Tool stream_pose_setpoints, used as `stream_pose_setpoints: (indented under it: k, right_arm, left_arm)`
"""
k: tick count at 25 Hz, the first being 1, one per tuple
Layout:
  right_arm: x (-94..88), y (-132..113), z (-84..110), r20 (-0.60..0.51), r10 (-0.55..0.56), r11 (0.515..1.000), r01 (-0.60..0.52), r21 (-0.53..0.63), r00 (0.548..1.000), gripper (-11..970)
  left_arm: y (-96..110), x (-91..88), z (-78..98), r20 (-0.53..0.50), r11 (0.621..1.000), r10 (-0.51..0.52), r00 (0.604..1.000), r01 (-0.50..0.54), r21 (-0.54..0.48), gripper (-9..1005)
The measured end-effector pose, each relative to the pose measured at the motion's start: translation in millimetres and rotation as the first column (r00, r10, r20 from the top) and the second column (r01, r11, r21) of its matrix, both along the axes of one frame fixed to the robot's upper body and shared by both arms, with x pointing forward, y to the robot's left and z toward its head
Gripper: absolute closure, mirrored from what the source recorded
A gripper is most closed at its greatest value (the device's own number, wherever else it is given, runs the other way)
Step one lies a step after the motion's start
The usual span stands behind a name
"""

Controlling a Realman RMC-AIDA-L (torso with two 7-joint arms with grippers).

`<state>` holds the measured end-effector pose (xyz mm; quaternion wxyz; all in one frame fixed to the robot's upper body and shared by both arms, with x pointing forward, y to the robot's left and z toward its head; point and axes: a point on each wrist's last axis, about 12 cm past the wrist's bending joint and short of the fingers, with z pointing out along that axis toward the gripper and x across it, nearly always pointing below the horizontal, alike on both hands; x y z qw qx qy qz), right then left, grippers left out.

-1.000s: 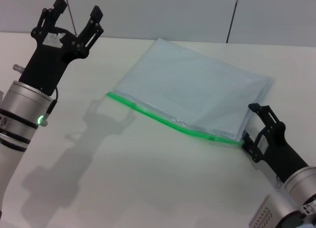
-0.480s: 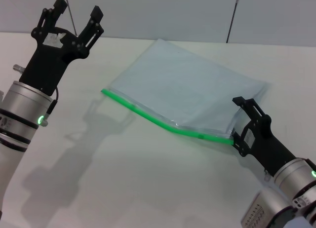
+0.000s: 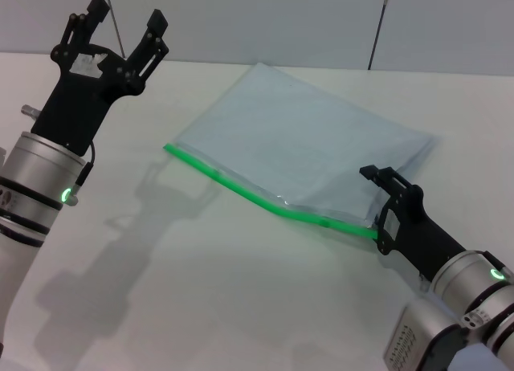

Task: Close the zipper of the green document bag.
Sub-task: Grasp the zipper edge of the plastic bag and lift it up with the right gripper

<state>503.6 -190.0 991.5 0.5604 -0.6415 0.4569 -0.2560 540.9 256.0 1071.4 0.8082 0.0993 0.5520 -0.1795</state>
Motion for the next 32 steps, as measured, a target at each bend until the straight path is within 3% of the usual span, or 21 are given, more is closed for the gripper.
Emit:
stream_pose_setpoints:
  k: [6,17,24,32]
  right_arm:
    - [1.5,2.4,0.3,-0.005,0.007,1.0,-0.007,-0.003,1.0,276]
    - [6.1,6.5,3.8,0.006,0.019,1.0,-0.019,-0.001,1.0,769]
    - [7.6,6.6,4.5,0.011,0.023,1.0,-0.022,-0.005,1.0,910]
    - [12.3,4.2,6.0,0.021,0.025,0.999,-0.025,-0.02,0.999,910]
  left_arm:
    - [0.0,0.0,0.0,0.0,1.0,0.0,1.0,0.0,0.001,138]
    - [0.0,0.0,0.0,0.0,1.0,0.0,1.0,0.0,0.001,139]
    - [-0.1,0.3,0.2,0.001,1.0,-0.001,1.0,0.001,0.002,140]
    - [-4.4,5.0,-0.7,-0.015,0.999,-0.013,1.0,0.013,0.037,141]
